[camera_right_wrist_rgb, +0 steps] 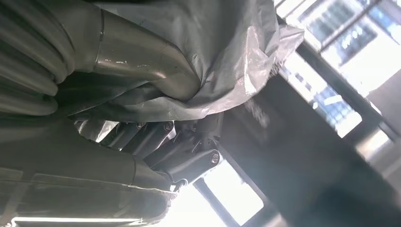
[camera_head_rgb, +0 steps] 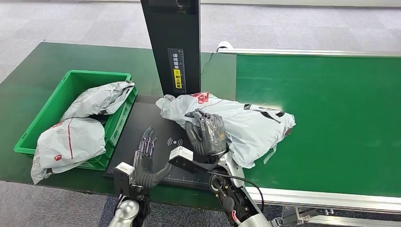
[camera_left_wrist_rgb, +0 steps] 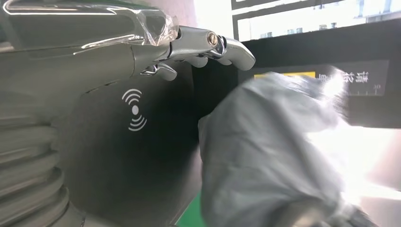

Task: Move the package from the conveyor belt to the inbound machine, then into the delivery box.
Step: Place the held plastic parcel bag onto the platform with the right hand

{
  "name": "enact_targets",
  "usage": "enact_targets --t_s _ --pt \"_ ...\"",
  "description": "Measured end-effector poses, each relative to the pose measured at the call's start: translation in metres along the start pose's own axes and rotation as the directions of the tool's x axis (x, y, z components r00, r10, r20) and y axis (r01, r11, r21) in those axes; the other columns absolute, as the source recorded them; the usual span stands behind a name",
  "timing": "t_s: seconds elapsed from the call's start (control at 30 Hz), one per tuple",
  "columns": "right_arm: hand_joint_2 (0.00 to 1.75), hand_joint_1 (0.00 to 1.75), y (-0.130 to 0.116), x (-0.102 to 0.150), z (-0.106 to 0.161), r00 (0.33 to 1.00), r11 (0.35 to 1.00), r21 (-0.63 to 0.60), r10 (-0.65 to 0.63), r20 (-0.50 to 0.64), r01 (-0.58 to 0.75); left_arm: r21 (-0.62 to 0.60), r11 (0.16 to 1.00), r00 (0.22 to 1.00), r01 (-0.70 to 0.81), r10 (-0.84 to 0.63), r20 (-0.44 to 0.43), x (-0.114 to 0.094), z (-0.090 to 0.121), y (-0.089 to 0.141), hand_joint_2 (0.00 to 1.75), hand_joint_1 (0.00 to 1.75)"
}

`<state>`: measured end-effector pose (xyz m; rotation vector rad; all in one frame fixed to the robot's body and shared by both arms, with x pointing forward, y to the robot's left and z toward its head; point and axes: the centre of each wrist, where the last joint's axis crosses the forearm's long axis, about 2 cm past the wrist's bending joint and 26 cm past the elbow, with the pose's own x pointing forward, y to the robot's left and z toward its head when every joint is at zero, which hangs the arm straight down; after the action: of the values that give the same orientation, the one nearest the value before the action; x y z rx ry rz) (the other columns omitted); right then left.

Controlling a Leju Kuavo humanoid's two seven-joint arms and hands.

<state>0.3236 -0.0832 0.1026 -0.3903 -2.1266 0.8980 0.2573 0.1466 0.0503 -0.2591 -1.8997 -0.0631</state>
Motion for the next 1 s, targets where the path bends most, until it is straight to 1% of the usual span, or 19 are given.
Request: enact_targets --t_s 0.13,0.33,0.57,0.77,1.0 --pt "1.75 1.75 0.015 0.003 0.013 0.999 0.998 0.050 -0.046 -0.028 0.047 -0.011 1.000 1.000 -0.005 0.005 -0.005 -0.001 0.001 -0.003 1.75 0.00" --pt "1.75 1.75 0.024 0.006 0.020 0.997 0.993 0.095 -0.065 -0.031 0.068 -0.018 1.000 1.000 -0.013 0.012 -0.015 -0.002 0.002 -0.005 1.75 0.00" --pt "1.75 1.75 0.029 0.009 0.022 0.995 0.989 0.115 -0.093 -0.041 0.097 -0.026 1.000 1.000 -0.016 0.015 -0.019 -0.003 0.001 -0.005 1.75 0.00" --pt "1.75 1.75 0.033 0.016 0.021 0.990 0.985 0.108 -0.131 -0.045 0.135 -0.027 1.000 1.000 -0.014 0.014 -0.022 -0.004 -0.001 -0.006 1.75 0.00" --pt "1.75 1.75 0.037 0.025 0.018 0.987 0.980 0.113 -0.160 -0.028 0.162 0.000 1.000 1.000 0.012 -0.012 -0.025 -0.005 -0.001 -0.003 1.75 0.00"
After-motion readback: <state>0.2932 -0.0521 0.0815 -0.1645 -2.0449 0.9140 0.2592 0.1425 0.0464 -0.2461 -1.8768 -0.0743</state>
